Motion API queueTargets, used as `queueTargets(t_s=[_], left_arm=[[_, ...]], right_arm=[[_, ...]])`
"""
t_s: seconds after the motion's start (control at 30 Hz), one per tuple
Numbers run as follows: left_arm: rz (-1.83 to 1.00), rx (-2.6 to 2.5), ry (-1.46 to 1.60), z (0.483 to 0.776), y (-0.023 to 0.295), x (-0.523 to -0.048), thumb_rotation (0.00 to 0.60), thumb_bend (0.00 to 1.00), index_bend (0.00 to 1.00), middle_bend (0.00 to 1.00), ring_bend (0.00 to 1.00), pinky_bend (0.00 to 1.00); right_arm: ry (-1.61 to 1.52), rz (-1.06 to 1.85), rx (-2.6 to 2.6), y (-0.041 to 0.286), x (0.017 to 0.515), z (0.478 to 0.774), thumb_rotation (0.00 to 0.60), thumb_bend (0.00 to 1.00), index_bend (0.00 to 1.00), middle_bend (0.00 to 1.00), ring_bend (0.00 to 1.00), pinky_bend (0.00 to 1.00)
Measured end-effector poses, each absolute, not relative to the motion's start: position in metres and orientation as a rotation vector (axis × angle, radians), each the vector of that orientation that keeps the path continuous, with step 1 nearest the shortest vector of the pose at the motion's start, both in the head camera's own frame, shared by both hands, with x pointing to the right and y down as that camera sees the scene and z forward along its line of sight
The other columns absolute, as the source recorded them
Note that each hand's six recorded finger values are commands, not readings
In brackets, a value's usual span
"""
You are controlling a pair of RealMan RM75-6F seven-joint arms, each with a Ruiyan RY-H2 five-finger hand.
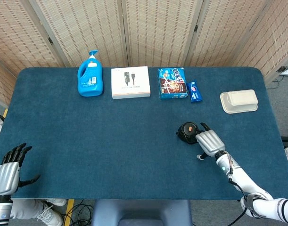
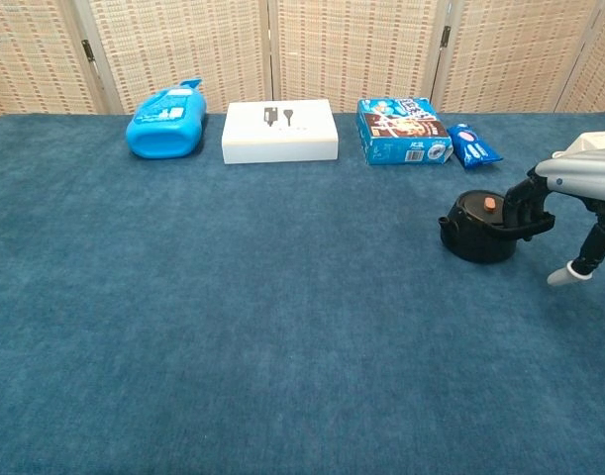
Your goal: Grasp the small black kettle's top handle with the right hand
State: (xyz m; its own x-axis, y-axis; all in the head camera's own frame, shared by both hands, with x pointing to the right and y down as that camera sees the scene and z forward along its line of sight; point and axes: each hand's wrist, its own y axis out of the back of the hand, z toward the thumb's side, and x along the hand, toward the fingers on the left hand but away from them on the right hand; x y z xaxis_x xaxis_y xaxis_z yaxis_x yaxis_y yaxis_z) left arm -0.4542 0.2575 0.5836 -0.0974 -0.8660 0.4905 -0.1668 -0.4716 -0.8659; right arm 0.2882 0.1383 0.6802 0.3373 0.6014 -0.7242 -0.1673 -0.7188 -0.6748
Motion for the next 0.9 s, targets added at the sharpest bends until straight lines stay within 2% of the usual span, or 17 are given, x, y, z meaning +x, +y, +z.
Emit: queueTargets(t_s=[0.63,0.9], left_arm=[[-1.628,-1.623,1.14,0.586,0.26,-0.457,0.6,0.15,0.17,0.1,0.11,0.14],[-1.633,-1.621,1.145,0.585,0.262,-0.459,0.6,0.15,0.17,0.1,0.11,0.14]], right_arm=[[-0.281,1.487,-1.908,0.15,0.287,0.693,0.6,0.02,0.46,0.47,0.37,0.0],[-0.275,1.499,-1.907,0.149,0.287,0.695,0.6,0.02,0.55,0.55,0.44,0.0]])
